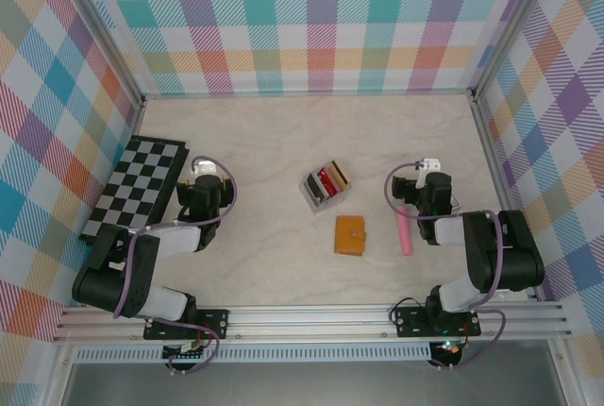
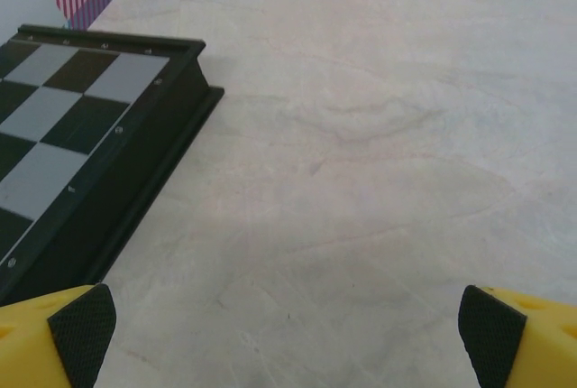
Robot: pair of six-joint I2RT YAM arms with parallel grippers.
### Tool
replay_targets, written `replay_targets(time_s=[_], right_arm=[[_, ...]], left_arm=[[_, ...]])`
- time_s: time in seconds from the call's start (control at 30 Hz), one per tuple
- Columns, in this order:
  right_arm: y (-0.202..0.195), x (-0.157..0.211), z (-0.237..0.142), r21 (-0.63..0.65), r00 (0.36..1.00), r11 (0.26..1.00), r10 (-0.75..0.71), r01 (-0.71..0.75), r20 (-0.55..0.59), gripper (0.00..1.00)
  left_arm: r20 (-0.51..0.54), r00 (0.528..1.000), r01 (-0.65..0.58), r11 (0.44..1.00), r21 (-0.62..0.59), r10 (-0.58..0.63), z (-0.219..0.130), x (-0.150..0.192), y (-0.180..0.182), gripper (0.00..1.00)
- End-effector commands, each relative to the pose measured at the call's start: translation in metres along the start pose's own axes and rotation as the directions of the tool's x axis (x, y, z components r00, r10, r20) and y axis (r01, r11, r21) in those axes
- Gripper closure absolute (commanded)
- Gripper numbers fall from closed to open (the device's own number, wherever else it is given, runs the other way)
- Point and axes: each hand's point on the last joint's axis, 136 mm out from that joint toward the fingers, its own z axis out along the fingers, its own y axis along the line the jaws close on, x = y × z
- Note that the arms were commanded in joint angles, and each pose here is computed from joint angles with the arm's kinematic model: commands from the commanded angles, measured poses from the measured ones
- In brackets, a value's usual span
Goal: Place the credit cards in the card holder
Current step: Reset both arms
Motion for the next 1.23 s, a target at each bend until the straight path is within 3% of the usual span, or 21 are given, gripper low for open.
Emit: replay_targets(time_s=[0.0,0.27,1.2], right_arm=[[0.003,-0.029,0.001,-0.016,0.995,1.0,0.005,-0.004,0.096,0.0],[-0.002,-0.029,0.001,0.009,0.995,1.0,0.015,-0.016,0.099,0.0],[-0.002,-0.029,0.002,0.002,0.995,1.0,0.017,-0.017,0.094,0.0]], left_arm=[[0.111,0.992,0.046,0.997,0.064,-0.053,0.011,-0.015,-0.002,0.0],[0.056,0.987,0.146,0.987,0.074,-0.15,0.027,-0.002,0.014,0.01],[0.045,0.99,0.133,0.988,0.077,-0.136,0.026,-0.001,0.011,0.0]])
